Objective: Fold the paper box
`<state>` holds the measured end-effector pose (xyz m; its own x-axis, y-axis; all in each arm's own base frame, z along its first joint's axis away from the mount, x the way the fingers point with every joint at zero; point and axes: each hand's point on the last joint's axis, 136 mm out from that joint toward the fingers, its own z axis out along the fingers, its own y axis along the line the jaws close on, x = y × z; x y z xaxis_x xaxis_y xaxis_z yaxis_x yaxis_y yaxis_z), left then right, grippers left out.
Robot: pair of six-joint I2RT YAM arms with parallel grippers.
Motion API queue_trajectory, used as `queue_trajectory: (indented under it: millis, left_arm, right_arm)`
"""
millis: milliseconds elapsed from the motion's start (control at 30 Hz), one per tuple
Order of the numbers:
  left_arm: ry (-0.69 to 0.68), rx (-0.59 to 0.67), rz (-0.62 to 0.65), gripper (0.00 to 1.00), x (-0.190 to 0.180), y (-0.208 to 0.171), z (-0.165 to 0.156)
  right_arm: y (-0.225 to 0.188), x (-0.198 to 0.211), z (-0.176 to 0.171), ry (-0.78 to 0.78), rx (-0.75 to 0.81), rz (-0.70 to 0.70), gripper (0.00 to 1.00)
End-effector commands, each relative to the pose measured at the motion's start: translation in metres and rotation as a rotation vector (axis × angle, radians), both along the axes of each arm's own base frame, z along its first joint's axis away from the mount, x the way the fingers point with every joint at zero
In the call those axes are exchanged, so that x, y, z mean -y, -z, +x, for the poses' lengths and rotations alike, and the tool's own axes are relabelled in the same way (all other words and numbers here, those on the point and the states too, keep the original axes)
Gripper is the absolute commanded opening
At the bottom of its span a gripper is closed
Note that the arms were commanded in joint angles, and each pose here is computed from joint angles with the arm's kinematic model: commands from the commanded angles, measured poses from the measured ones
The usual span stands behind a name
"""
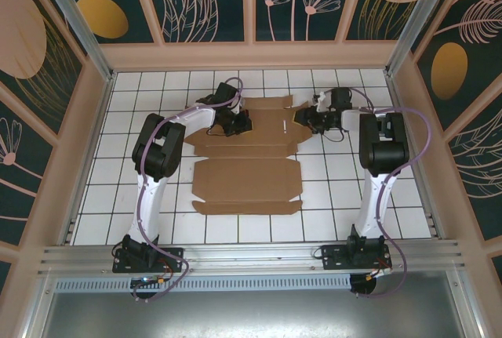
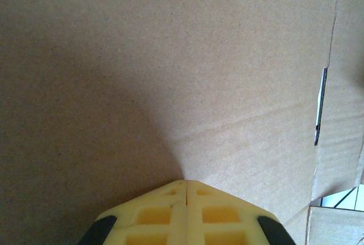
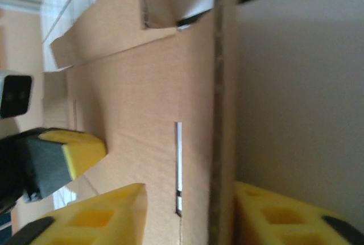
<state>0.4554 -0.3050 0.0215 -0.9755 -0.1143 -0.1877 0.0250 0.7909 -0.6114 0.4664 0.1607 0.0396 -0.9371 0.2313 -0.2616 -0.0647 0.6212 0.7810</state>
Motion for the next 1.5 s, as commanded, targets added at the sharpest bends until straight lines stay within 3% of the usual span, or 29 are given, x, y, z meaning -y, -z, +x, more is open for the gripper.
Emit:
queue_trajectory:
  millis: [0,167,500,800,1167,1467]
  left_arm:
    - [-0.013,-0.024,0.003,0.00,-0.006,0.006,-0.001]
    - [-0.015,-0.028,-0.005,0.00,-0.004,0.006,-0.001]
    - [-0.020,-0.032,-0.014,0.00,-0.003,0.005,-0.001]
    - [-0.024,-0.033,-0.019,0.00,-0.003,0.003,-0.001]
    - [-0.031,-0.041,-0.025,0.00,-0.004,0.003,-0.001]
    - [-0.046,-0.039,-0.022,0.00,-0.009,0.003,0.003]
  right_arm:
    - [0.000,0.007,-0.007,0.055,-0.020,-0.144,0.35]
    - [-0.024,0.002,-0.001,0.074,0.030,-0.313,0.33]
    - [-0.032,-0.035,0.004,0.090,0.086,-0.707,0.22]
    - [-0.032,-0.091,0.001,0.029,0.213,-0.953,0.36]
    - [0.007,-0.126,-0.004,-0.035,0.178,-0.960,0.40]
    - [-0.043,-0.103,0.003,0.032,0.254,-0.978,0.43]
